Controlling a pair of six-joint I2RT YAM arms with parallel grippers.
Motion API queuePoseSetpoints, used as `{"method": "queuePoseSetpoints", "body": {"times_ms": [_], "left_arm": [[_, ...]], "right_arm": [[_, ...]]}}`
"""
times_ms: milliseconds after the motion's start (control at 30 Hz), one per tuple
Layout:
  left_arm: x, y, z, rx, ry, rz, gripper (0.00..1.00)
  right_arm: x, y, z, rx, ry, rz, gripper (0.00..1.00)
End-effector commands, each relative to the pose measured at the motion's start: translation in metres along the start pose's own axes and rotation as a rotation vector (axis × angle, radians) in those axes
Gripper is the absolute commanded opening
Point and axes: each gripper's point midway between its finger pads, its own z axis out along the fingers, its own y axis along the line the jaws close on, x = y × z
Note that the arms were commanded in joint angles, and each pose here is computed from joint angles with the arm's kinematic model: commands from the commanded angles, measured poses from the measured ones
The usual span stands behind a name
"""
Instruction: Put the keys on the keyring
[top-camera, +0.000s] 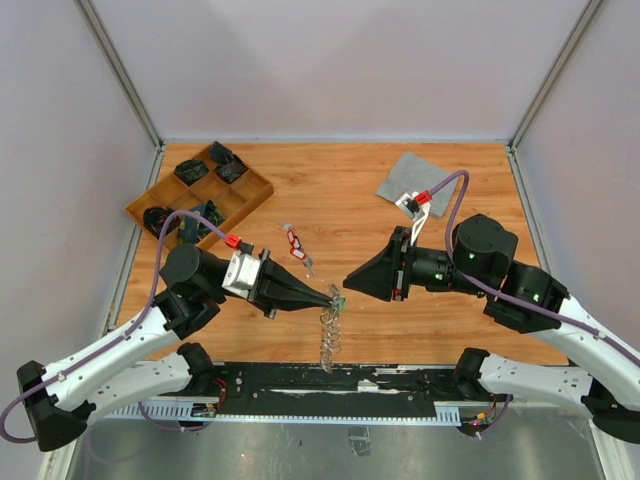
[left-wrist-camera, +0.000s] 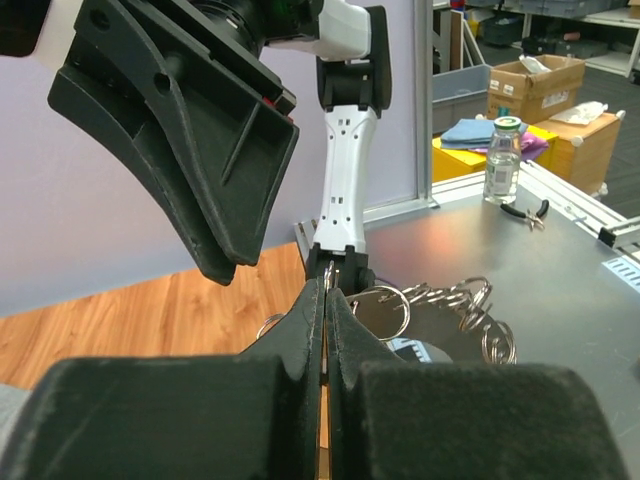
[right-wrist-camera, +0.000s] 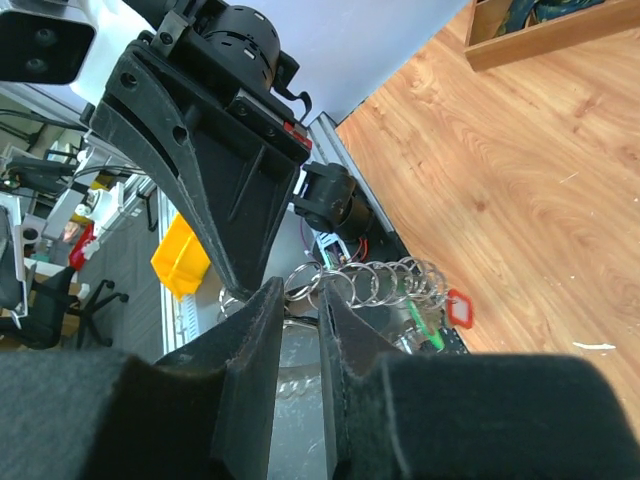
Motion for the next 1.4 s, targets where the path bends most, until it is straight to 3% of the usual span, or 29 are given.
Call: {"method": "queuePoseSetpoints", "body": {"times_ms": [0,567,800,1367], "left_arm": [[-0.017,0.0,0.003,0.014,-0.021,0.069,0.01],[-0.003,0.011,0.001,-0.037,0.021,0.088,0.0],[0.006,0.019,0.0,-0.069,0.051,0.101,0.01],[0.015,0.026,-0.003,-0.109,0.078,0.119,0.0]], "right_arm": [[0.003,0.01,0.001,-0.037,0.011,0.072,0.22],[0.028,-0.021,0.004,0.103,0.068,0.176,0.24],[0.025,-0.037,-0.002,0.177,0.002,0.189,0.25],[0.027,-0.037,0.006,0.161,0.003,0.226,0.24]]}}
